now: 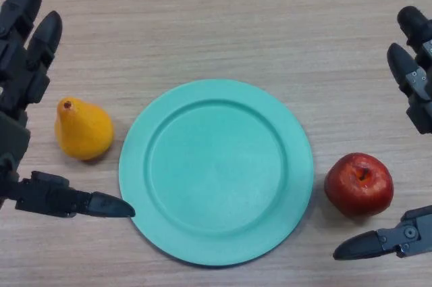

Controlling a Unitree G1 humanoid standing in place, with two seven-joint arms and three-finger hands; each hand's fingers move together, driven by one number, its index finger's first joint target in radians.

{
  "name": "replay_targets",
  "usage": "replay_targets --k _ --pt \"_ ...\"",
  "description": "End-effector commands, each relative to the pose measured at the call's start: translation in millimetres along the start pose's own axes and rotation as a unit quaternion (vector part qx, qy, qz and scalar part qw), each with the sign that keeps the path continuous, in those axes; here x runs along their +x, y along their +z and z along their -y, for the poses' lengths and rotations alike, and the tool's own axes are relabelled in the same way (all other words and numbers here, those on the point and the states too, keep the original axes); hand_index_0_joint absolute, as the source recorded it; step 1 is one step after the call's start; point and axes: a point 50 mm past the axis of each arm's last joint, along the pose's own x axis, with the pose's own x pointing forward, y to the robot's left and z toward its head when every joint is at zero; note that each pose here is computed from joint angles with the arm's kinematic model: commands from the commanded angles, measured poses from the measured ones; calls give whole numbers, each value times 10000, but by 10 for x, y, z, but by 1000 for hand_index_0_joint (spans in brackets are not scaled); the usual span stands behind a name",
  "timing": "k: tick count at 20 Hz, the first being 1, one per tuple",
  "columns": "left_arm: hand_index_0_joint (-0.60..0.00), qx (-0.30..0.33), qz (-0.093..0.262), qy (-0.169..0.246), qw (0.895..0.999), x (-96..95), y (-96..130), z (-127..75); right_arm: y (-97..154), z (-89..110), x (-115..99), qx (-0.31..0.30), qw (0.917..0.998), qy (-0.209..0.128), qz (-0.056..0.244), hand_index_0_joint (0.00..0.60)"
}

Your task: Pick up the red apple and place it on the plate

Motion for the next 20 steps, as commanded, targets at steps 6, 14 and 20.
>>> replay_targets --k 6,14,20 --pt "0 654 1003 99 9928 6 286 -2 284 131 -72 -125 9949 -170 982 0" --pt "0 522 828 151 9951 -60 112 -60 -216 274 17 -262 9970 -353 643 0" --pt "0 411 589 371 9967 -130 -46 -63 -785 321 43 -546 9978 -328 160 0"
